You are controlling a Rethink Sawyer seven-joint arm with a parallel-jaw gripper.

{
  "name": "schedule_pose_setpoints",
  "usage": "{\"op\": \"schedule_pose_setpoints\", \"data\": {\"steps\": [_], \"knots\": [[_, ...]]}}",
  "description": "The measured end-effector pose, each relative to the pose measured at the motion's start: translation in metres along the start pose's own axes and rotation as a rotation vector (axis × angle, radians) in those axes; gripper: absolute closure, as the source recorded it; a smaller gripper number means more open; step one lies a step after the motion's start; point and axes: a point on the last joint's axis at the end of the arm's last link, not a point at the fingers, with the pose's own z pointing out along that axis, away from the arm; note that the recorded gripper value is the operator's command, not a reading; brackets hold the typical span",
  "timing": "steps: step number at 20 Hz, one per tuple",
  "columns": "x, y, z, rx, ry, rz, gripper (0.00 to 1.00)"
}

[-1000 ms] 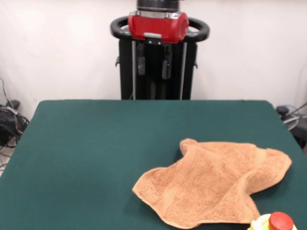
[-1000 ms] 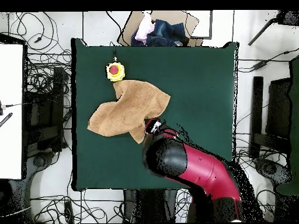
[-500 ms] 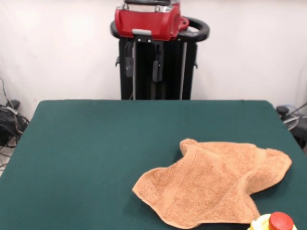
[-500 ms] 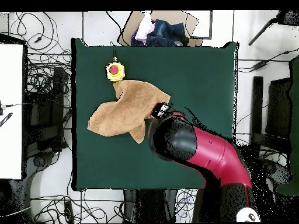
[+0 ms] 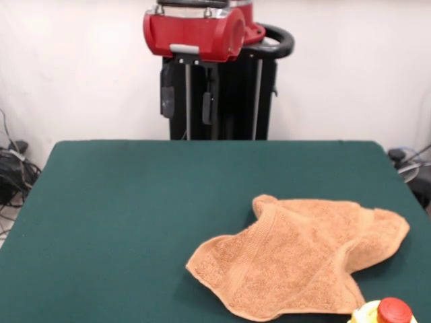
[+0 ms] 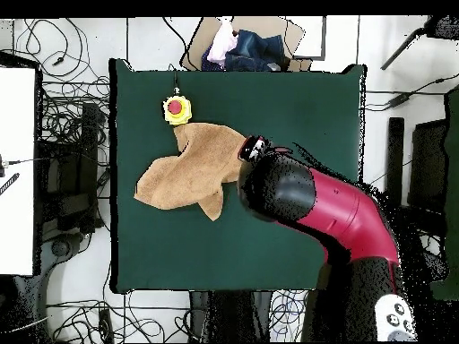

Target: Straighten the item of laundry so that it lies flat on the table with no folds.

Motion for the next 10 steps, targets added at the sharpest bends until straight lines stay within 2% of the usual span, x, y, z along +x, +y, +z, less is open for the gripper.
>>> {"op": "schedule_pose_setpoints", "data": {"steps": [10], "knots": [[-0.020,0.002,0.012,-0.003,-0.016,-0.001,0.00]]}}
